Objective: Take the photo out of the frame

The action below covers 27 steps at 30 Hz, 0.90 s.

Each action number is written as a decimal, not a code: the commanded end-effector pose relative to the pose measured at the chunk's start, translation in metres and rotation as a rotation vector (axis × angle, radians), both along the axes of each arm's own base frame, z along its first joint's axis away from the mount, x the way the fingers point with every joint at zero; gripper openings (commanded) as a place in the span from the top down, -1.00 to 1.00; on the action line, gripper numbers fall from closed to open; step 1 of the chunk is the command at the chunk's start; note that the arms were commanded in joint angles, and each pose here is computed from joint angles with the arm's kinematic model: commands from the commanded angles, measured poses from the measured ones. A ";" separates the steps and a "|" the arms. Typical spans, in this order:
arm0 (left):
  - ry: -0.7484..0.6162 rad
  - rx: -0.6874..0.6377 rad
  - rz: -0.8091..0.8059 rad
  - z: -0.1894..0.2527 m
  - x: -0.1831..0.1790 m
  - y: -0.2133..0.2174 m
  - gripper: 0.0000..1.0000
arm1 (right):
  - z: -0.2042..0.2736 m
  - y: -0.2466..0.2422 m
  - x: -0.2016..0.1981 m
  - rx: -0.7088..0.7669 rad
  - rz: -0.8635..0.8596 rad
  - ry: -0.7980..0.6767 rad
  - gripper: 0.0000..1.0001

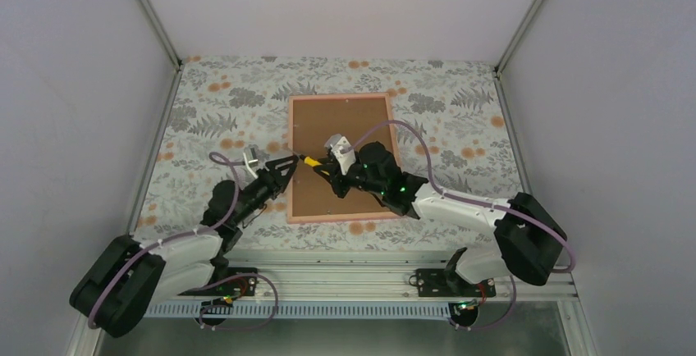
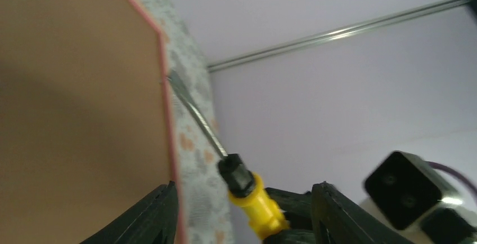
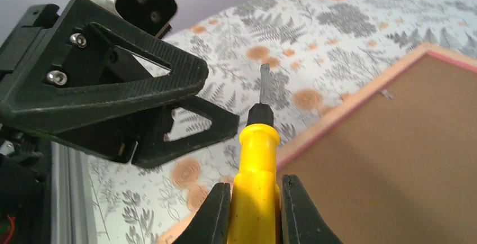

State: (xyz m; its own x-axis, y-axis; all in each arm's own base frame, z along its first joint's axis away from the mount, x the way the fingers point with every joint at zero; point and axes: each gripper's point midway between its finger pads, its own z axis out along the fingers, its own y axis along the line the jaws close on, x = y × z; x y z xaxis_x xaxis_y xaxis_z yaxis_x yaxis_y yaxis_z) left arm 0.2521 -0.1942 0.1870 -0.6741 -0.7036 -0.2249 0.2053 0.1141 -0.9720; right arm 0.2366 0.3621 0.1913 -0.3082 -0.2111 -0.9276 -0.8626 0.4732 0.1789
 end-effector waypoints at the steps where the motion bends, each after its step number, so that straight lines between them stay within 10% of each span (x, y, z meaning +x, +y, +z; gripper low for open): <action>1: 0.127 0.300 0.013 -0.053 0.006 0.008 -0.19 | -0.011 -0.012 0.002 -0.078 -0.020 0.023 0.92; 13: 0.337 0.925 0.080 -0.108 0.014 0.059 -0.25 | -0.064 -0.014 -0.006 -0.176 0.000 0.146 0.92; 27: 0.438 0.959 -0.095 -0.166 0.003 0.043 0.20 | -0.111 -0.011 -0.025 -0.252 0.062 0.250 0.92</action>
